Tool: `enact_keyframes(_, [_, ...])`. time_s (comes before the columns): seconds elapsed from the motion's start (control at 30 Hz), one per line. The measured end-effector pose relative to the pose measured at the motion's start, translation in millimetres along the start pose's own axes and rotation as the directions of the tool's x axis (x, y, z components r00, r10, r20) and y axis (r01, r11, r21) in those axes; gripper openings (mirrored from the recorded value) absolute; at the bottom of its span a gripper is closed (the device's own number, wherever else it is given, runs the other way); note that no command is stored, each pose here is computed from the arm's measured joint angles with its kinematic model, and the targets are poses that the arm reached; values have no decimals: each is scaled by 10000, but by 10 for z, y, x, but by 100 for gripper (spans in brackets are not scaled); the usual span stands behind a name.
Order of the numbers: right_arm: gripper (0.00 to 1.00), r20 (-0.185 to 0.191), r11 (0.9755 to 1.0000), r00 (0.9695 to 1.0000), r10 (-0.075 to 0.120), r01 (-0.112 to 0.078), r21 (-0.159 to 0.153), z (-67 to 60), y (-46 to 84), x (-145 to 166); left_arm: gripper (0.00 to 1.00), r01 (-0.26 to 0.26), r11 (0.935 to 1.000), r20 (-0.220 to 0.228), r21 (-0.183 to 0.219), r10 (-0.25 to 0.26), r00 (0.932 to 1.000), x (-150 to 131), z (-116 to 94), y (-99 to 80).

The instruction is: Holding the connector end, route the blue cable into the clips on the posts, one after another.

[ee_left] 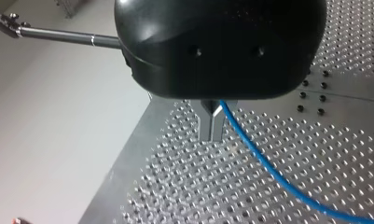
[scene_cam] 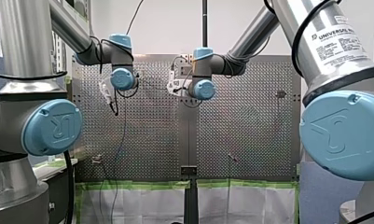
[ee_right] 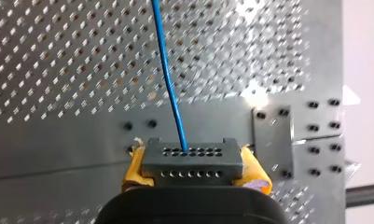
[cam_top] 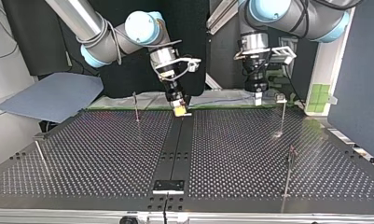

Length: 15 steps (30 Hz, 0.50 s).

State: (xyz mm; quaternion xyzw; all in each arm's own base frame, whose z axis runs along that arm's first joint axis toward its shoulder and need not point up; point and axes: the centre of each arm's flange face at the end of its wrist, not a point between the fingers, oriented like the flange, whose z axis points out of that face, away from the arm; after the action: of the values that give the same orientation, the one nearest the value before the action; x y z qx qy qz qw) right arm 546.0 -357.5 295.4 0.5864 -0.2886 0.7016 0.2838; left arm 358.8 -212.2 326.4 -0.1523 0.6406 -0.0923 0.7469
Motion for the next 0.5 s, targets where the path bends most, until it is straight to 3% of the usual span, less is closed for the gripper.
enact_keyframes(0.23, [0, -70, 9991, 9998, -168, 171, 375, 106, -135, 199, 1, -239, 9993, -434, -278, 226, 9988, 10, 8, 107])
enact_keyframes(0.5, [0, -373, 9976, 9991, -210, 234, 659, 226, -279, 442, 1, -199, 9997, -592, -154, 190, 9981, -64, 110, 123])
